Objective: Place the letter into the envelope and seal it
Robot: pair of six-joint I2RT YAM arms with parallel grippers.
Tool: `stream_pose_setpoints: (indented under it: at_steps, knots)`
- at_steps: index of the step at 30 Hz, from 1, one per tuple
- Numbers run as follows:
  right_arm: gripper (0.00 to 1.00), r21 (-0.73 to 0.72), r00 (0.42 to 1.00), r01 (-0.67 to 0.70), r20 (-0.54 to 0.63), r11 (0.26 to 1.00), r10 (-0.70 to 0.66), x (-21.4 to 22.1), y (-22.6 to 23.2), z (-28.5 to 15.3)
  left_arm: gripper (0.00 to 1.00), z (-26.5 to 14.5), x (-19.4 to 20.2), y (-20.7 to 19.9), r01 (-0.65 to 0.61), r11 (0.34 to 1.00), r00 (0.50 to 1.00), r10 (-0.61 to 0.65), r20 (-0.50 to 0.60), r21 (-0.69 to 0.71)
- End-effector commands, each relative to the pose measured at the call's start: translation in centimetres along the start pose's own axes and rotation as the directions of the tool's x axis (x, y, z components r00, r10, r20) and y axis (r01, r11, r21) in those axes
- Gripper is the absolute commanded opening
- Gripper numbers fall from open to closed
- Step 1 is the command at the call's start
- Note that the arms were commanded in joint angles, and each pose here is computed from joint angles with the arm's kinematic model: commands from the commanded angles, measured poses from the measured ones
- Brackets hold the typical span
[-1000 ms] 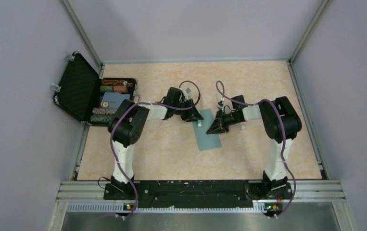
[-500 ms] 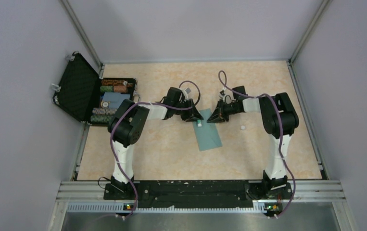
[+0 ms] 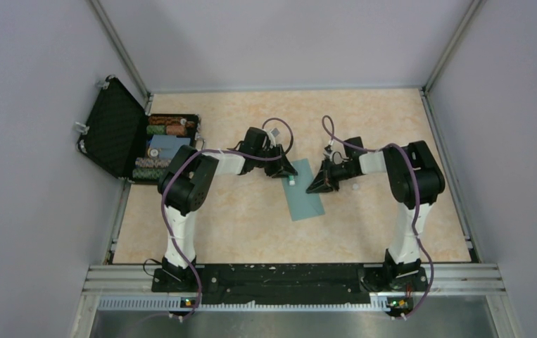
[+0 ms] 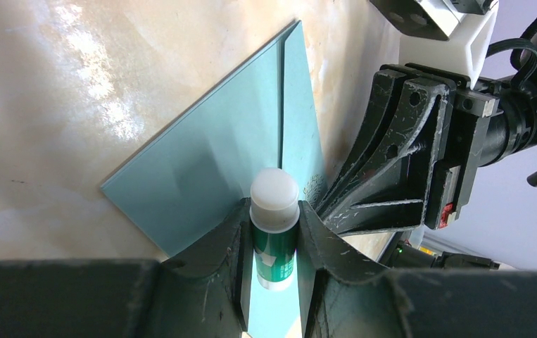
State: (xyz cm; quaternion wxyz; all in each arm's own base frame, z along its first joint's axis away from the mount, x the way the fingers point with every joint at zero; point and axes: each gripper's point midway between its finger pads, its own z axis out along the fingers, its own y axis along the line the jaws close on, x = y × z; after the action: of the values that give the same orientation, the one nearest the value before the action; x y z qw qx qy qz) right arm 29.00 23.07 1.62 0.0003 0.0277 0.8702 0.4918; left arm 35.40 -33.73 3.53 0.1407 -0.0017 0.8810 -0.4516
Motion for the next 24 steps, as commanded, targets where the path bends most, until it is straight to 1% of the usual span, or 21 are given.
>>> stream_pose_setpoints:
  at_steps: [1, 10, 13, 16, 24]
  knots:
    - [0.0, 0.047, 0.999, 0.027, 0.029, 0.999, -0.029, -0.7, -0.4, 0.1, 0.0, 0.8, 2.0, 3.3, 0.027, 0.992, 0.999, -0.032, -0.04, -0.121]
    - [0.0, 0.052, 0.991, 0.097, 0.087, 0.994, -0.102, -6.6, 0.6, 1.5, 0.0, 0.8, 2.7, 3.1, 0.011, 0.993, 0.998, -0.018, -0.056, -0.119]
    - [0.0, 0.06, 0.989, 0.11, 0.09, 0.992, -0.116, -7.5, 0.7, 1.8, 0.0, 0.7, 3.0, 3.0, 0.01, 0.992, 0.998, -0.018, -0.061, -0.122]
    - [0.0, 0.062, 0.99, 0.115, 0.073, 0.991, -0.119, -6.8, 0.6, 1.9, 0.0, 0.5, 2.9, 2.9, 0.008, 0.993, 0.998, -0.016, -0.058, -0.122]
    - [0.0, 0.039, 0.998, 0.059, -0.009, 0.998, -0.058, -0.9, 0.7, 2.4, 0.0, 0.7, 2.6, 3.0, 0.006, 0.992, 0.998, -0.013, -0.054, -0.124]
